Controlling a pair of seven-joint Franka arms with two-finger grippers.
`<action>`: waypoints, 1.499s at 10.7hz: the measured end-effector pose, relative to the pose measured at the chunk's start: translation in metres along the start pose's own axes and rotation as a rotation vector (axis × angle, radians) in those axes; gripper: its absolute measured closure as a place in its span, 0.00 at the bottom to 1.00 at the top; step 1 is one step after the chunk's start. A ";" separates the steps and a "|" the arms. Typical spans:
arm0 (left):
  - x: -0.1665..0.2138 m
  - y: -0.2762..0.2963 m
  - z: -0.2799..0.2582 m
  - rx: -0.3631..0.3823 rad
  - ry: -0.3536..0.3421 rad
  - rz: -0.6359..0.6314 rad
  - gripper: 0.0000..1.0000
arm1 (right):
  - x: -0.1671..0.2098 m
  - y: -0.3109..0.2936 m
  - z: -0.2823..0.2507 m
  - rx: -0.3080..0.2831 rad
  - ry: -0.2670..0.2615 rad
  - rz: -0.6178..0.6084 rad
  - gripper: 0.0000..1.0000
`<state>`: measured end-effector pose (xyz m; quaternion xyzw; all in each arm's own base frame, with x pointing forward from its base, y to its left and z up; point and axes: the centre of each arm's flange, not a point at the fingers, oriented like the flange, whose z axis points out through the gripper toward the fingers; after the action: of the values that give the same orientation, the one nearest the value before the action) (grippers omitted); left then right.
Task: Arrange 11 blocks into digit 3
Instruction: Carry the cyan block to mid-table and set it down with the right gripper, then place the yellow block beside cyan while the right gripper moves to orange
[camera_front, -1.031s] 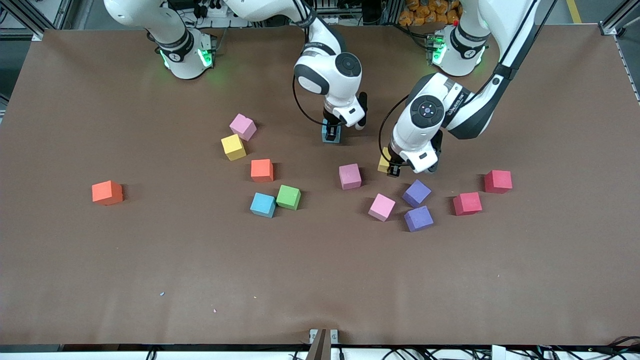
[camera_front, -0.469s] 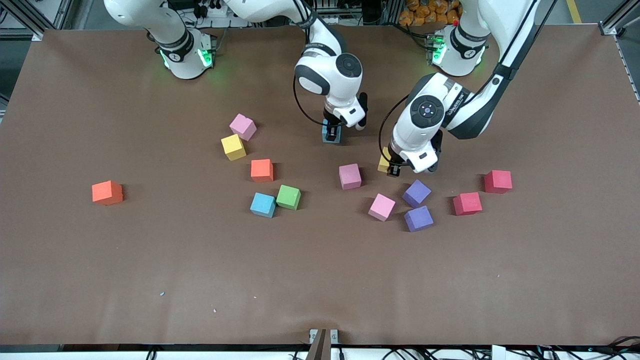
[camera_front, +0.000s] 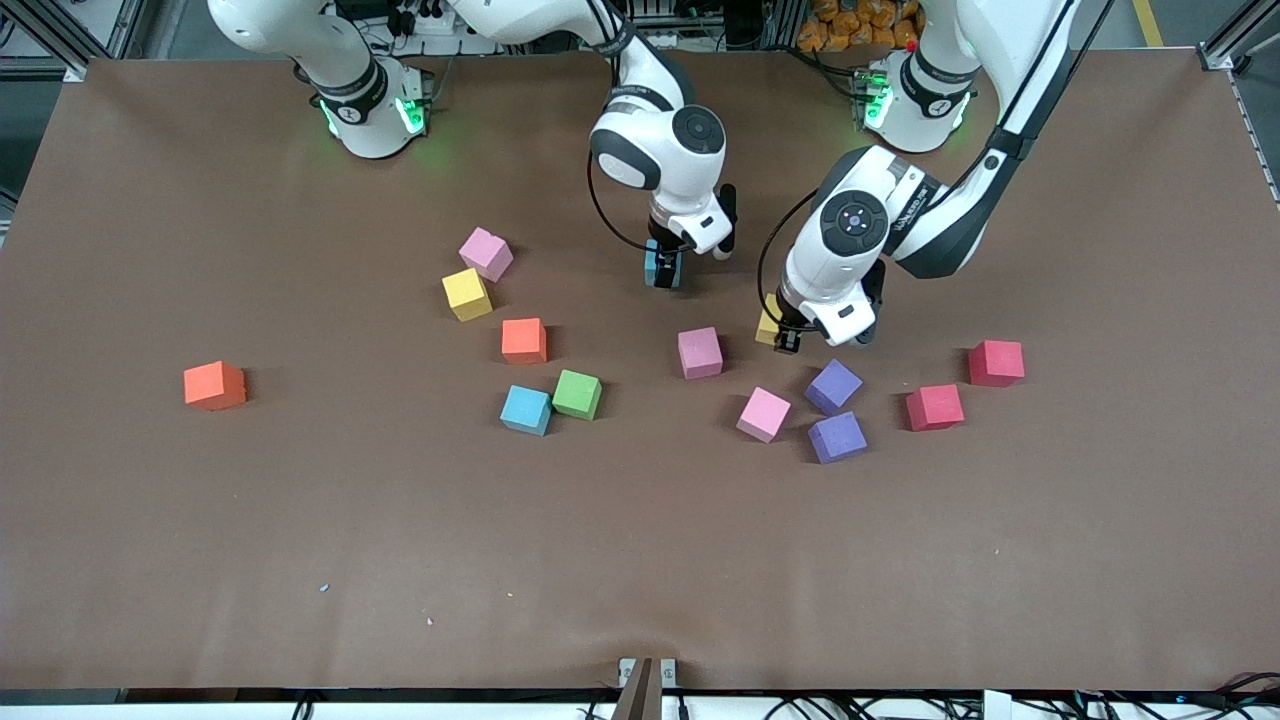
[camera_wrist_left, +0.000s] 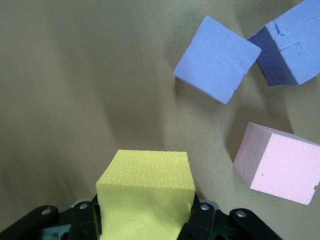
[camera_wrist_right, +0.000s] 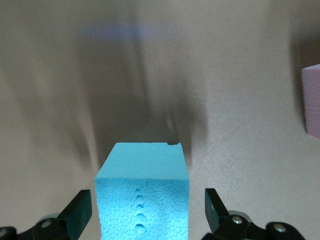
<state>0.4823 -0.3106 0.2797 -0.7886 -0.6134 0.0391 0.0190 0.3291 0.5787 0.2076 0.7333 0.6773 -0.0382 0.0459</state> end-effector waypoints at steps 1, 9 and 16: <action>0.000 -0.001 0.001 0.002 0.001 0.000 0.41 | 0.000 0.003 -0.006 0.000 0.000 -0.003 0.00; -0.034 -0.044 0.012 -0.031 -0.064 -0.124 0.41 | -0.081 0.054 -0.090 0.076 0.006 0.157 0.00; -0.093 -0.085 0.043 0.008 -0.083 -0.200 0.41 | -0.227 0.184 -0.142 0.124 -0.009 0.448 0.00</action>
<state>0.3734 -0.3807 0.2474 -0.7210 -0.6892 0.0723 0.0004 0.4941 0.3567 0.3782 0.8665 0.4939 -0.0719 0.0112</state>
